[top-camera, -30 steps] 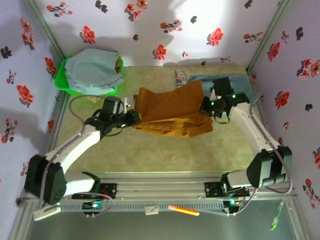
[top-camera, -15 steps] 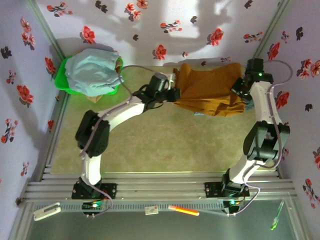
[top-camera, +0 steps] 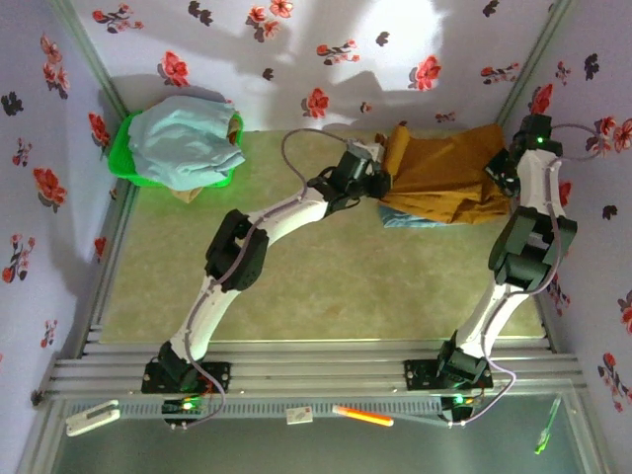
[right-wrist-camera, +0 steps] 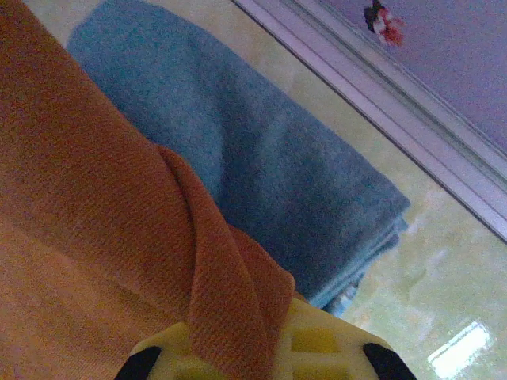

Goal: Fold and stack the trousers

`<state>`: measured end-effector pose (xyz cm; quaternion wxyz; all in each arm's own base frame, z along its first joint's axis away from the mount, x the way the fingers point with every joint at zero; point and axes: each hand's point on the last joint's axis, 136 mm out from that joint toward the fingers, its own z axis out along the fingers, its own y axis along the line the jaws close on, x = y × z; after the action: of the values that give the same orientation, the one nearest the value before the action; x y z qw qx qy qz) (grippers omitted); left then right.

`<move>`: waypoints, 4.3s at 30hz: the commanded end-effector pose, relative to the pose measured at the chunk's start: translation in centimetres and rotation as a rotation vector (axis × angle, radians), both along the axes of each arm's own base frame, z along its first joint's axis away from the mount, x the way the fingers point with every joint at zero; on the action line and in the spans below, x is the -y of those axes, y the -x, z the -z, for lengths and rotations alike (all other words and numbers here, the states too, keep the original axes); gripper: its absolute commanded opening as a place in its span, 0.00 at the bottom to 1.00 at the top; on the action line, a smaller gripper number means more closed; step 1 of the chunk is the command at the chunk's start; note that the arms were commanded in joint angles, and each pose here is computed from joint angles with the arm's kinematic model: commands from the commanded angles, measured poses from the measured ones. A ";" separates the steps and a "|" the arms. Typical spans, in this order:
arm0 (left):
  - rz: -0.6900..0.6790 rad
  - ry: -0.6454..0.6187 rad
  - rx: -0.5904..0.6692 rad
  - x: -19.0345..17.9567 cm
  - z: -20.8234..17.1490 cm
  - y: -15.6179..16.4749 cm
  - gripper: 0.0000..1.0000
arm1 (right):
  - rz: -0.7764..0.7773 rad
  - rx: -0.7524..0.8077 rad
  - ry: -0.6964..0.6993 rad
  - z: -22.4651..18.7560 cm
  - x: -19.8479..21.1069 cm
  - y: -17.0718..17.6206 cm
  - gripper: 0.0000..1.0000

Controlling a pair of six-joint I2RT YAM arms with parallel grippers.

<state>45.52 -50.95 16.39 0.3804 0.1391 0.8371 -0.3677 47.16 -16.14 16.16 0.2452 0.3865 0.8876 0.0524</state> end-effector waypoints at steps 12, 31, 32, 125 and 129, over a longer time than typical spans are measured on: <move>-0.059 0.092 -0.016 1.2 2.9 -4.2 0.06 | 0.115 0.207 0.079 -0.5 8.2 -6.4 0.00; -0.022 0.066 -0.055 -2.5 3.6 0.2 0.83 | 0.222 0.196 0.021 0.0 6.9 -2.7 0.67; -0.021 0.067 -0.048 -2.9 3.0 0.4 0.83 | 0.227 0.216 0.019 -0.3 6.6 -2.2 0.67; -0.972 -0.492 0.353 -55.2 3.9 9.6 0.99 | -0.433 0.715 0.691 -0.6 -15.7 11.7 0.99; -0.945 -0.485 0.360 -55.5 4.5 7.9 0.99 | -0.412 0.669 0.661 2.9 -14.6 11.2 0.99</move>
<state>34.86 5.02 8.19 0.5253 -0.1185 0.8359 0.1062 35.72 -0.23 13.55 0.5887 0.0450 0.8057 -0.0486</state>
